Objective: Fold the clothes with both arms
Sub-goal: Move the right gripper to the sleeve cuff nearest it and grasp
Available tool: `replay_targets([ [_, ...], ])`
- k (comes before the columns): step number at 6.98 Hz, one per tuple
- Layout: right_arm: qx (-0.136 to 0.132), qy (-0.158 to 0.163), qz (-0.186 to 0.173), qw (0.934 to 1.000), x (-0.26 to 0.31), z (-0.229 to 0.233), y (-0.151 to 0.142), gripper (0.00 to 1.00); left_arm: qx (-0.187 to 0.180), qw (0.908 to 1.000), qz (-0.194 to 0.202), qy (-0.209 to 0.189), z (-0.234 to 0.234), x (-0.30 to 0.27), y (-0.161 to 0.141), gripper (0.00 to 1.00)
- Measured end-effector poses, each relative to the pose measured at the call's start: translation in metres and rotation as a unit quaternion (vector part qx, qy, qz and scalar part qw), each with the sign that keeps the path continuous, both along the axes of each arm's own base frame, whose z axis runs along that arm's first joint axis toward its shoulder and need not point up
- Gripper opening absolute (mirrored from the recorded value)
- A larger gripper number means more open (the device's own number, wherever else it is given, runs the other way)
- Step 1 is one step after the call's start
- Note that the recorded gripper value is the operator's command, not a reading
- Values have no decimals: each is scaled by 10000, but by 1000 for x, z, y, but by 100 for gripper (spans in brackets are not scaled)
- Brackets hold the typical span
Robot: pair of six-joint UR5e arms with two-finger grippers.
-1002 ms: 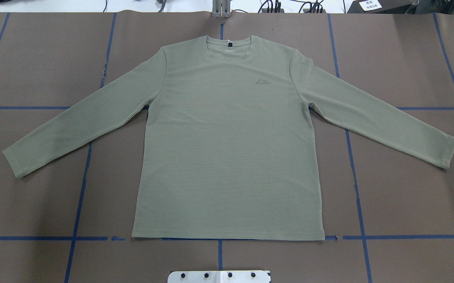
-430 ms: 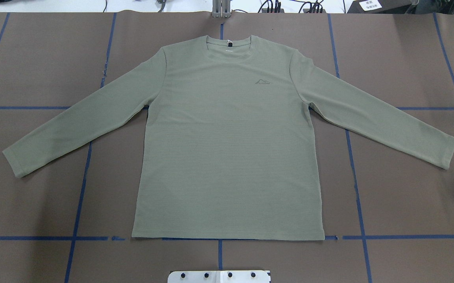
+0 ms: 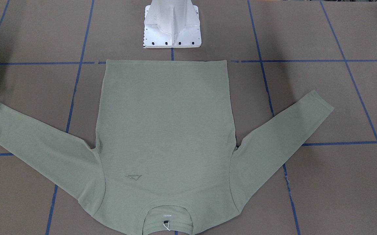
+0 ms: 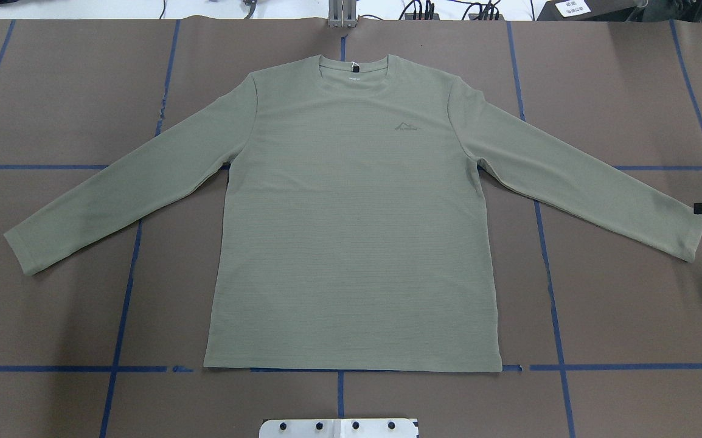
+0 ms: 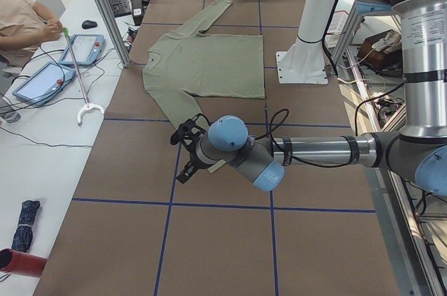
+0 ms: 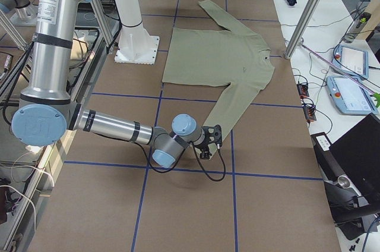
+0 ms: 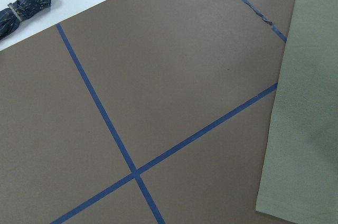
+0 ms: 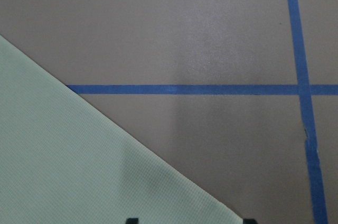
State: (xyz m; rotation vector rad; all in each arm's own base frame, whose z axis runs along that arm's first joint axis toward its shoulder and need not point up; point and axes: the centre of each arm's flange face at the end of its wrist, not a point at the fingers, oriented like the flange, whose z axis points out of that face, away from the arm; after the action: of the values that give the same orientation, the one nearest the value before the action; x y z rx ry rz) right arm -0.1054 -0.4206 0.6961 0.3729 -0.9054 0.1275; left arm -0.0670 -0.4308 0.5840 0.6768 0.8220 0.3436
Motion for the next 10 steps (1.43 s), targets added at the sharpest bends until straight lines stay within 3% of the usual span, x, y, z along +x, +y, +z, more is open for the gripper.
replay_targets([
  [5, -107, 176, -29, 9998, -18, 23, -18, 69, 25, 10000, -1, 2, -1, 0, 0, 100],
  [10, -59, 165, -110, 9998, -21, 30, -9, 67, 24, 10000, -2, 1, -1, 0, 0, 100],
])
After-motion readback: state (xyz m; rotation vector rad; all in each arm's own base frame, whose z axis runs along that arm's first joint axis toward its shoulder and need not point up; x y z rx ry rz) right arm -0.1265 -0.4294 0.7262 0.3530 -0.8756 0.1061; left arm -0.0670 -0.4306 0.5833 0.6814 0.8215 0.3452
